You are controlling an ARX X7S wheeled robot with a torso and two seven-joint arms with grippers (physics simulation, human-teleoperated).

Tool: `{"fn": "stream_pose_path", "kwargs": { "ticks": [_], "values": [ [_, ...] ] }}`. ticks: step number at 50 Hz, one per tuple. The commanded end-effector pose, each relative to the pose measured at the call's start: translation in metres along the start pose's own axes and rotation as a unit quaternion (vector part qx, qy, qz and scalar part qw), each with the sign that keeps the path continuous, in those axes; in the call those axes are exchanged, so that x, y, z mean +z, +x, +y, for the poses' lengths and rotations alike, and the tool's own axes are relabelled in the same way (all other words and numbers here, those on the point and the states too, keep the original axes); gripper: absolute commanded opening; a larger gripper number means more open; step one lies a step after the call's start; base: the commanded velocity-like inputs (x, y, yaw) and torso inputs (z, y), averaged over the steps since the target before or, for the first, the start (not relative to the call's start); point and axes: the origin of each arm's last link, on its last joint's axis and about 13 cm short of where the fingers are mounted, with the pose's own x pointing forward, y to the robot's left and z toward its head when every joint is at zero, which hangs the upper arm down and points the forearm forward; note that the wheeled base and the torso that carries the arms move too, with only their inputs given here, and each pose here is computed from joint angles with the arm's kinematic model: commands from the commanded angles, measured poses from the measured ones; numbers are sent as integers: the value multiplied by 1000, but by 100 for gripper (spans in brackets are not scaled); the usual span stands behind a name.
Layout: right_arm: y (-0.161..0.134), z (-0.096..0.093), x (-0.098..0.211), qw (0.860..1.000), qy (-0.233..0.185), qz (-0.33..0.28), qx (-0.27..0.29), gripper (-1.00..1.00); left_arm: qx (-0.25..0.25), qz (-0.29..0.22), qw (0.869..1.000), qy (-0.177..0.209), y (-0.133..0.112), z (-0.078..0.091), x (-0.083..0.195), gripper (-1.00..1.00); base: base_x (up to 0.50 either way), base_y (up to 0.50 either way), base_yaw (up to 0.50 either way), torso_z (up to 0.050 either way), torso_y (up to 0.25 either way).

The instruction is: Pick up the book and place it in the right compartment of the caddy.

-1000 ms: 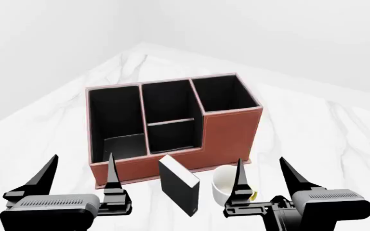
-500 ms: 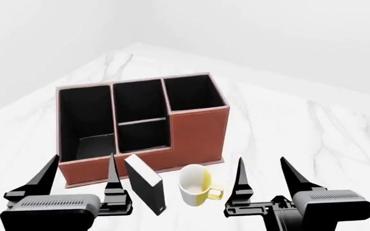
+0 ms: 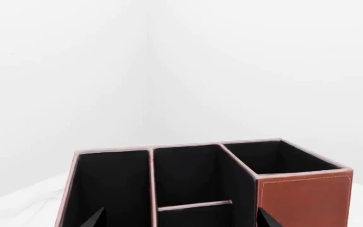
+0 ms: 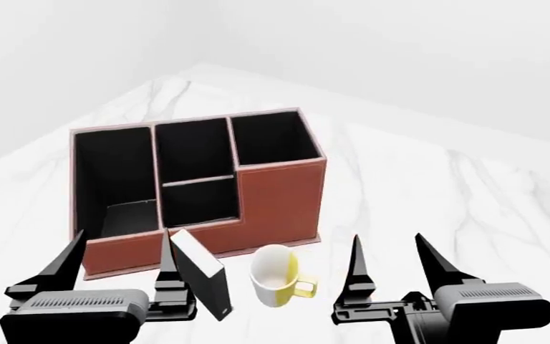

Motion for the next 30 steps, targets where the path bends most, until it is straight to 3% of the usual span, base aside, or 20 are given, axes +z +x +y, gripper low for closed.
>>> {"fn": "stream_pose_path", "kwargs": {
  "ticks": [1,11,23,30],
  "values": [
    [0,0,-1,1000,-6,0,1,100,1,0,1000,0,0,0,0,100,0,0,0,0,0],
    [0,1,0,1000,-11,-1,1,100,0,0,1000,1,0,0,0,100,-177,329,0,0,0],
    [0,1,0,1000,-16,0,2,100,0,0,1000,1,0,0,-1,100,-21,40,0,0,0],
    [-1,1,0,1000,-5,-4,2,100,0,0,1000,1,0,0,-1,100,-170,315,0,0,0]
  ]
}}
